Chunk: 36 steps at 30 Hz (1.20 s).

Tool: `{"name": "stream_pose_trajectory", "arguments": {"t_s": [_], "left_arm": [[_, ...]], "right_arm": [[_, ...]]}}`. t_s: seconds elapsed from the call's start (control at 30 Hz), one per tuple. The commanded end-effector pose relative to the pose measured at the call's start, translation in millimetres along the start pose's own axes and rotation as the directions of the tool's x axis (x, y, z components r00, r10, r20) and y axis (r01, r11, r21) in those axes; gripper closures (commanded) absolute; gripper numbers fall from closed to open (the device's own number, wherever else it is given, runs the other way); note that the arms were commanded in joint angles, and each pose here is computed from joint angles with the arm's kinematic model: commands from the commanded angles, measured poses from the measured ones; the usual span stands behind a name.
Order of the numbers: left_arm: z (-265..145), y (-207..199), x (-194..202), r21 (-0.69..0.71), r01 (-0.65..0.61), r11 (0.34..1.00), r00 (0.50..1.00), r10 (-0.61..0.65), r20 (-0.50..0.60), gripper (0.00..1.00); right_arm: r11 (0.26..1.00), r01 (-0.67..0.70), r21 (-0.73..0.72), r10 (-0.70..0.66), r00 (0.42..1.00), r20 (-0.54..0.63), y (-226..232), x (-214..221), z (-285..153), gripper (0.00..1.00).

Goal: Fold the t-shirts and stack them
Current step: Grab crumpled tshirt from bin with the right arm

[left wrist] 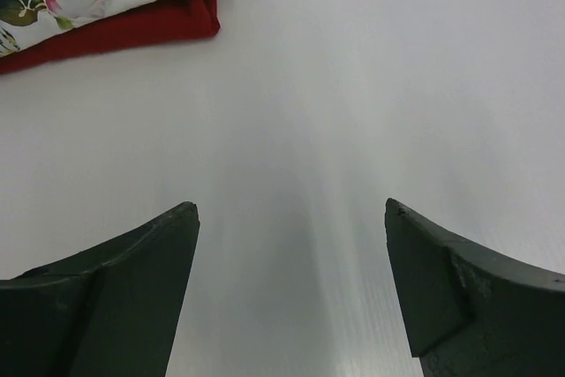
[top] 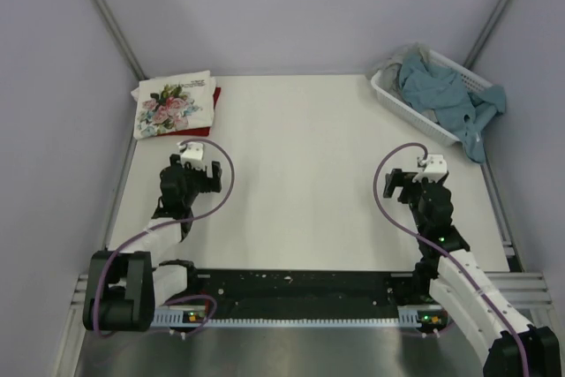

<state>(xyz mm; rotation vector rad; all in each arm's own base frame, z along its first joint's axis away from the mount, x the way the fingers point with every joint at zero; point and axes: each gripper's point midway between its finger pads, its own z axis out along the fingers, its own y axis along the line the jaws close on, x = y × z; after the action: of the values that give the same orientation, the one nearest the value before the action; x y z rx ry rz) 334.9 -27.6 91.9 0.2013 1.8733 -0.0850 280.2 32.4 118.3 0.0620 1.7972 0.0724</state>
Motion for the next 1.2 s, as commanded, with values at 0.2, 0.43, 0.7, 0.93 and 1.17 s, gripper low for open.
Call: {"name": "stream_pose_trajectory", "arguments": {"t_s": [0.2,0.43,0.7,0.93,1.17], "left_arm": [[9,5,-24,-0.008,0.028,1.000,0.998,-0.027,0.051,0.10],[8,-16,-33,0.144,-0.114,0.983,0.993,0.107,0.054,0.09],[7,-33,-98,0.347,-0.227,0.910,0.970,0.245,-0.007,0.16],[-2,-55,-82,0.484,-0.133,0.865,0.974,0.204,-0.098,0.19],[6,-50,-60,0.474,-0.119,0.872,0.962,0.220,-0.163,0.21]], "right_arm": [[0.999,-0.011,0.031,0.010,0.999,0.042,-6,-7,1,0.08],[0.992,-0.123,0.034,0.117,0.983,0.141,-3,-52,-4,0.01],[0.991,-0.074,0.114,0.061,0.992,0.114,-3,-171,4,0.01],[0.945,-0.203,0.258,0.221,0.974,-0.043,-76,-214,72,0.26],[0.883,-0.082,0.463,0.190,0.963,-0.191,-166,-190,137,0.37]]}}
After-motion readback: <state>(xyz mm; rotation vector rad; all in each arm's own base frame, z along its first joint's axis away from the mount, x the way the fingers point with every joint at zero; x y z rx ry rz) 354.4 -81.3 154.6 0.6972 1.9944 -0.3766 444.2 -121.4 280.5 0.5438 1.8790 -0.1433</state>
